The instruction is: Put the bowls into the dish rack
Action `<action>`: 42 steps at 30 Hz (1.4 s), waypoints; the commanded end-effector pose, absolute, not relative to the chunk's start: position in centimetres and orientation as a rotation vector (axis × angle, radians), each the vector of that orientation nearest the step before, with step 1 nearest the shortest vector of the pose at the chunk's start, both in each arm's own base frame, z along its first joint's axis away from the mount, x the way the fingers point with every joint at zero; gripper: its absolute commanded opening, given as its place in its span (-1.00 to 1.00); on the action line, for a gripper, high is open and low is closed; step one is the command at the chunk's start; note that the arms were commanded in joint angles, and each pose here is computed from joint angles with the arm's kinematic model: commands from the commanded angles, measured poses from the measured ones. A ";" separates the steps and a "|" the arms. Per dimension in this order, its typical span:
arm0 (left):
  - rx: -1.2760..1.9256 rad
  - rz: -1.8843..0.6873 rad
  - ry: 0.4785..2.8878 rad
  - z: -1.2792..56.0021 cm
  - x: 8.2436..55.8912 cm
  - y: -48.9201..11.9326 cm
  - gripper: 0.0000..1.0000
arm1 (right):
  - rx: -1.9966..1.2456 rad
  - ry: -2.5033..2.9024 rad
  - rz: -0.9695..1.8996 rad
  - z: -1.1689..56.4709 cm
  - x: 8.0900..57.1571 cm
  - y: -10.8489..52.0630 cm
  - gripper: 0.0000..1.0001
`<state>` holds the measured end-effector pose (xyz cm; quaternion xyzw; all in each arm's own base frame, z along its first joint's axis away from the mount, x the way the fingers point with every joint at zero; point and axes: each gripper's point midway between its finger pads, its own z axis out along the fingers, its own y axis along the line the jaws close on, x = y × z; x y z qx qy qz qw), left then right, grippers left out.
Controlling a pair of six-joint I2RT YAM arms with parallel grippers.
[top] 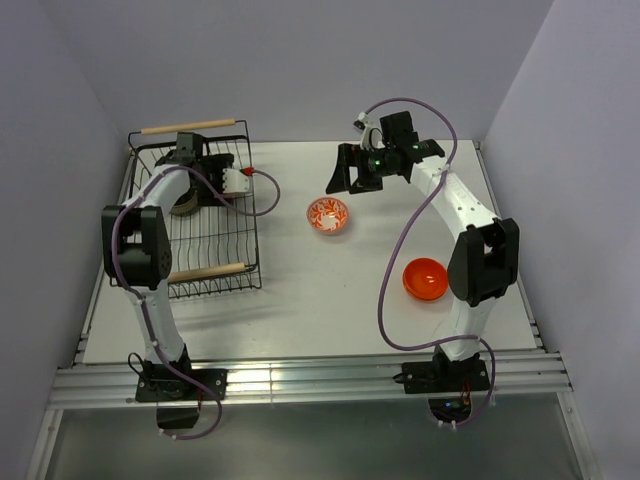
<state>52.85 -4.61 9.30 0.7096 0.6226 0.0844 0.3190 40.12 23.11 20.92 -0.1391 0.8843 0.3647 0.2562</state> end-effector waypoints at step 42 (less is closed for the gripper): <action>0.778 -0.674 1.725 30.8 34.6 -13.1 0.89 | -0.314 2.708 0.424 6.3 44.9 20.9 0.18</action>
